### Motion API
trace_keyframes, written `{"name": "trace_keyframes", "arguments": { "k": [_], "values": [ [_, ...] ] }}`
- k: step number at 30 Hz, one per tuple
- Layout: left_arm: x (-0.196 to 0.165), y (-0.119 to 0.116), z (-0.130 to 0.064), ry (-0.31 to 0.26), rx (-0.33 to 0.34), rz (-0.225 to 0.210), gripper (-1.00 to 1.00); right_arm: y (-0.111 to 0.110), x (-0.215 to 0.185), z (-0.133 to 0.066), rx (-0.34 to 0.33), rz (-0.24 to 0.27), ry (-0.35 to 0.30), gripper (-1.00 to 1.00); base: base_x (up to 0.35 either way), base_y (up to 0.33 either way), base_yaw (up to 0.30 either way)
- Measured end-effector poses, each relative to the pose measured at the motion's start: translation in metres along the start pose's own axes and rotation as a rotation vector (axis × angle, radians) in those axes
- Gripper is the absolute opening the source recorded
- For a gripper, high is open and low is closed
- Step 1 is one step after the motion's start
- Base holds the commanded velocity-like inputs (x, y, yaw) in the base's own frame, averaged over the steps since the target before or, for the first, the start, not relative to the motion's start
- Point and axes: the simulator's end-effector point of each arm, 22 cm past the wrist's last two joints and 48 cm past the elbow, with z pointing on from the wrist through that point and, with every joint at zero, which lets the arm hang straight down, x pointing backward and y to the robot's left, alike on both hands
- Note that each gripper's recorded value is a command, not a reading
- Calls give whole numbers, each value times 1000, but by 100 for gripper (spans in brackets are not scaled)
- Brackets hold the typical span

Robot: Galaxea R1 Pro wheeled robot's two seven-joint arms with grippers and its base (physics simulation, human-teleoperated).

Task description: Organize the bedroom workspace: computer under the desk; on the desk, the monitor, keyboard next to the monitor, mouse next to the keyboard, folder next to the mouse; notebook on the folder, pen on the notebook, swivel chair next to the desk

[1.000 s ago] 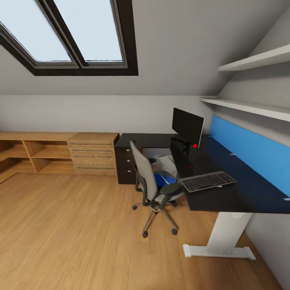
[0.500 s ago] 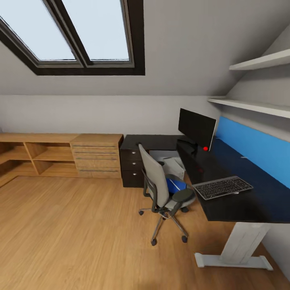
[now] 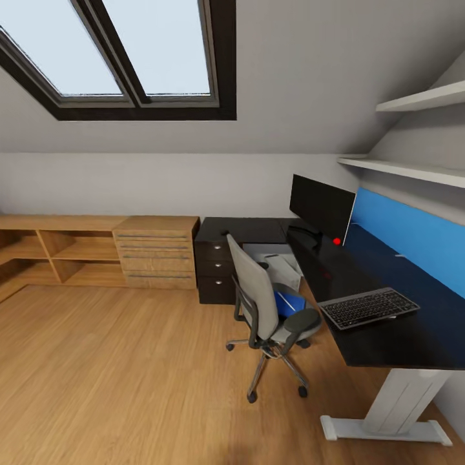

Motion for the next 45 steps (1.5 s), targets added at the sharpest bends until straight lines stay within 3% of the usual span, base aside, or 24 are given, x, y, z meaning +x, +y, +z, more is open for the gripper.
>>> {"name": "trace_keyframes", "arguments": {
  "k": [12,29,36,45],
  "values": [
    [0,0,0,0,0,-1,100,0,0,0,0,0,-1,100,224,0,0],
    [-1,3,1,-2,-2,3,100,-1,1,0,4,2,3,100,68,70,0],
    [0,-2,0,0,8,3,100,-20,2,-1,28,-13,6,100,3,3,0],
    [4,-3,4,4,8,2,100,-24,11,1,31,-17,19,100,0,0,0]
  ]
}}
